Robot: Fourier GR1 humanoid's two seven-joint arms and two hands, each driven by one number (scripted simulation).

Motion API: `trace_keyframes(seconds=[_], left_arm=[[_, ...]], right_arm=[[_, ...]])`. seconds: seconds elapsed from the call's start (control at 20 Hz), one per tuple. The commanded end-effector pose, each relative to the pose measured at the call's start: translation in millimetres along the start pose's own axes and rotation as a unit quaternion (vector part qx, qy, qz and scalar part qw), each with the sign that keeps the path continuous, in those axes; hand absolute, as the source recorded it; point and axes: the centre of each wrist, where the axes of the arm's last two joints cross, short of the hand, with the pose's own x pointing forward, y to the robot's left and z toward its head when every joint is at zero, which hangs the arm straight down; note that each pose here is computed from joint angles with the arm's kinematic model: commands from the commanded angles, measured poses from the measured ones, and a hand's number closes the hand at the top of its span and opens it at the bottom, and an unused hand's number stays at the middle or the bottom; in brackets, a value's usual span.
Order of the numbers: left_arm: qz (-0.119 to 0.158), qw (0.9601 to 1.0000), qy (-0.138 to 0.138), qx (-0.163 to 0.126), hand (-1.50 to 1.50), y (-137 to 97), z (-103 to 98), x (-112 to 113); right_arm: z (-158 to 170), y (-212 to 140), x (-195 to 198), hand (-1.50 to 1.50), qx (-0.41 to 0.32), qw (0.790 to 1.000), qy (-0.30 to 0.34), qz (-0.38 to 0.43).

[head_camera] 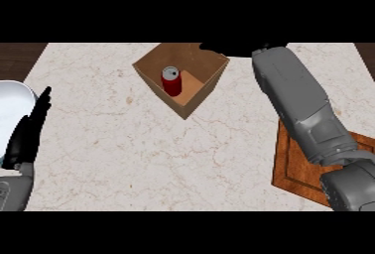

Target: Pick the can from the cutting board and place it in the cardboard box

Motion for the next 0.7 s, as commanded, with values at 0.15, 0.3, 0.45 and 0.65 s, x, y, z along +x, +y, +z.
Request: trace_keyframes(seconds=[0.15, 0.3, 0.45, 0.65], left_arm=[[-0.002, 0.9999, 0.007, 0.009, 0.00, -2.3, 12.2, -8.0], [0.002, 0.9999, 0.014, 0.006, 0.00, -6.6, 8.2, -4.4], [0.002, 0.9997, 0.020, 0.013, 0.00, 17.8, 1.8, -14.8], [-0.004, 0.9999, 0.011, 0.005, 0.00, 9.8, 8.8, -13.2]], right_arm=[[12.9, -79.6, -50.8, -1.50, -0.026, 0.999, 0.018, -0.003], [13.7, -109.1, -55.0, -1.50, -0.013, 1.000, 0.023, 0.010], [24.4, -148.8, -69.2, -1.50, 0.002, 1.000, 0.024, 0.018], [30.8, -181.3, -73.8, -1.50, 0.025, 0.998, 0.032, 0.042]])
